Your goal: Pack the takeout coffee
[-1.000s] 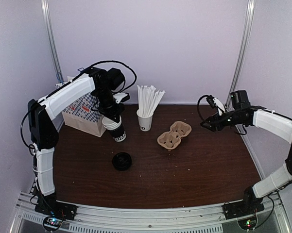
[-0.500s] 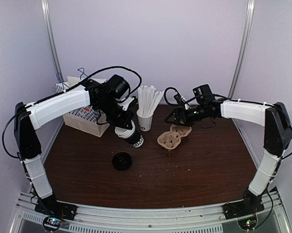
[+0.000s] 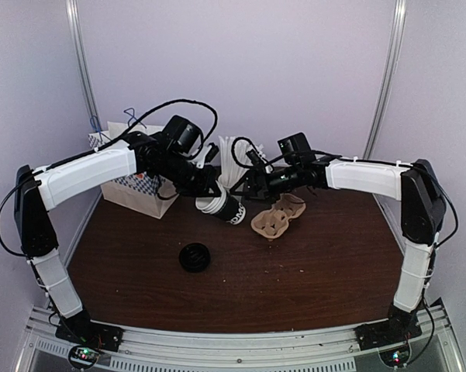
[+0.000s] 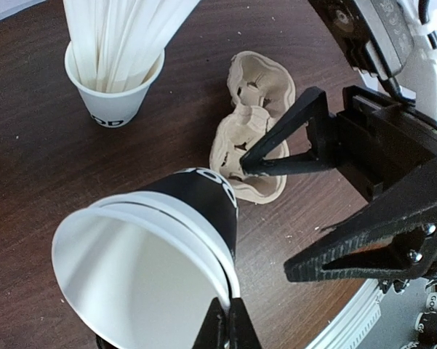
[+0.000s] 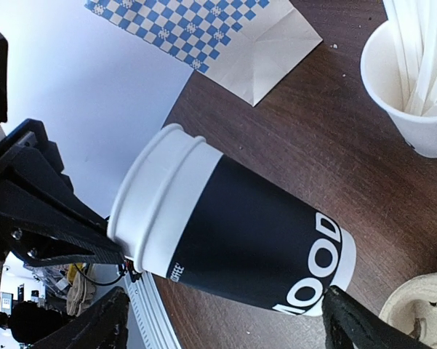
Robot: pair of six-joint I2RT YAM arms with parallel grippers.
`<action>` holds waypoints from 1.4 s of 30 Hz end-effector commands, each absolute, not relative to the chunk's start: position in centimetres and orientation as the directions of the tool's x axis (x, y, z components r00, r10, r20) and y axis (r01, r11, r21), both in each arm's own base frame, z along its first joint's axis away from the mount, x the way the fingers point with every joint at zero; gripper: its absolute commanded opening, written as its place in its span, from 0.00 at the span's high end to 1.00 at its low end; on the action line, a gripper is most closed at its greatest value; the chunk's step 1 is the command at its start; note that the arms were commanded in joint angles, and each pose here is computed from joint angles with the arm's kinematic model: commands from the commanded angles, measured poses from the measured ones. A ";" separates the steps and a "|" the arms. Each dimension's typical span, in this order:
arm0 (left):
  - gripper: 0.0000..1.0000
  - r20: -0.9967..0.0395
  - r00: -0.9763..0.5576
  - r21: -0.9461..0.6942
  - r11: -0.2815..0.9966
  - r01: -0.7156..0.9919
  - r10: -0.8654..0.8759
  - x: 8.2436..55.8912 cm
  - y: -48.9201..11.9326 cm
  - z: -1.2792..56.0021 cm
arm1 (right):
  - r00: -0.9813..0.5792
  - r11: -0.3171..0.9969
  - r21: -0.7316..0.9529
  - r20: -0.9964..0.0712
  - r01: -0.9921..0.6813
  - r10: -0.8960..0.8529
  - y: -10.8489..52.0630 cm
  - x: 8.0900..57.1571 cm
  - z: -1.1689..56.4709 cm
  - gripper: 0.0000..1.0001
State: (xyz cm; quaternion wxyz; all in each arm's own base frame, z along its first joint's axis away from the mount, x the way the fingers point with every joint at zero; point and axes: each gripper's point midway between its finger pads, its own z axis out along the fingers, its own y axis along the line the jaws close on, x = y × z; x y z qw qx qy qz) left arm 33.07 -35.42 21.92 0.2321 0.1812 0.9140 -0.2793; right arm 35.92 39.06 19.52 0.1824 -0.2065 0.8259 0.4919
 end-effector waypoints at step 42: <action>1.00 -0.575 -0.804 -0.417 0.791 0.448 0.153 32.6 -35.2 24.4 | -0.937 0.790 0.531 -0.315 -0.305 -0.150 37.6 38.7 7.9 0.17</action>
